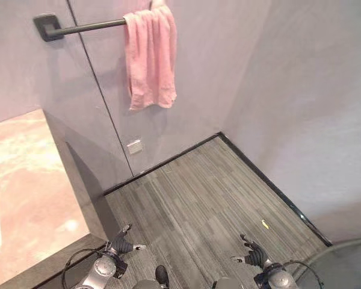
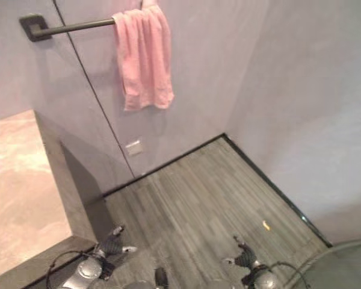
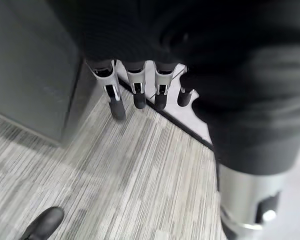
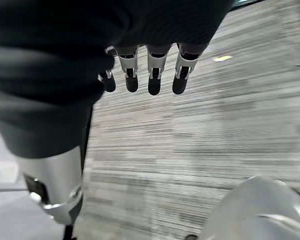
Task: Put brush and paste in cup on sink, flatten towel.
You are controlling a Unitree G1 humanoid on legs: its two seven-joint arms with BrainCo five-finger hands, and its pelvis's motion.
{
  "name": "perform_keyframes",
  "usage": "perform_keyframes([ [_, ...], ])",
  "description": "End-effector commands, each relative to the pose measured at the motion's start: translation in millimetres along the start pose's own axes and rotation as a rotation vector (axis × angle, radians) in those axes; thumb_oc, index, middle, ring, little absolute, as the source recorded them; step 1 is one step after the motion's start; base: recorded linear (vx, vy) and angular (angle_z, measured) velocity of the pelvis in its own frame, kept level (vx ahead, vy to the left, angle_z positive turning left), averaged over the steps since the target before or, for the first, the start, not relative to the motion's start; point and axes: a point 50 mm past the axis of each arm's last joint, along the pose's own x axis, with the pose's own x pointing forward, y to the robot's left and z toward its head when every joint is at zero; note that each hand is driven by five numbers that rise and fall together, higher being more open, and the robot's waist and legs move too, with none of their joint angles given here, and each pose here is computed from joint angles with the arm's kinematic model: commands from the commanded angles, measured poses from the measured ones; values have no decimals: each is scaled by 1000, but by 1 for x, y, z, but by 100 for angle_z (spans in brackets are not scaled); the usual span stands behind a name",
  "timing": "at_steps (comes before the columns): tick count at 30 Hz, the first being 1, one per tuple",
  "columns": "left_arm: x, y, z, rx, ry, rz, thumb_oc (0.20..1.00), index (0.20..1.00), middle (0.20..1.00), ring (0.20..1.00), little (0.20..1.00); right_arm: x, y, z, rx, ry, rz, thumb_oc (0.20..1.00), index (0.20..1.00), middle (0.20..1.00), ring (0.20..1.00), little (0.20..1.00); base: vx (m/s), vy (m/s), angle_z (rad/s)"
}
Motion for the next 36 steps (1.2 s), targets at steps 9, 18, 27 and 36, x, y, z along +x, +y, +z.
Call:
perform_keyframes([
  [9,5,37,15,28,-74,128,1000,1000,1000,1000,1000,-4,-23,37,-196,-197,-9,1000,1000,1000,1000,1000,208,-70,28],
  [18,2,29,-1,-18,-3,130,1000,1000,1000,1000,1000,-4,-29,39,-315,-201,34,1000,1000,1000,1000,1000,272,-201,51],
  [27,6,33,5,-69,-12,158,1000,1000,1000,1000,1000,-17,-45,26,-308,-171,0,1000,1000,1000,1000,1000,156,-199,15],
  [36,5,33,3,-86,-9,175,1000,1000,1000,1000,1000,-18,-38,3,-239,-76,-34,1000,1000,1000,1000,1000,291,123,32],
])
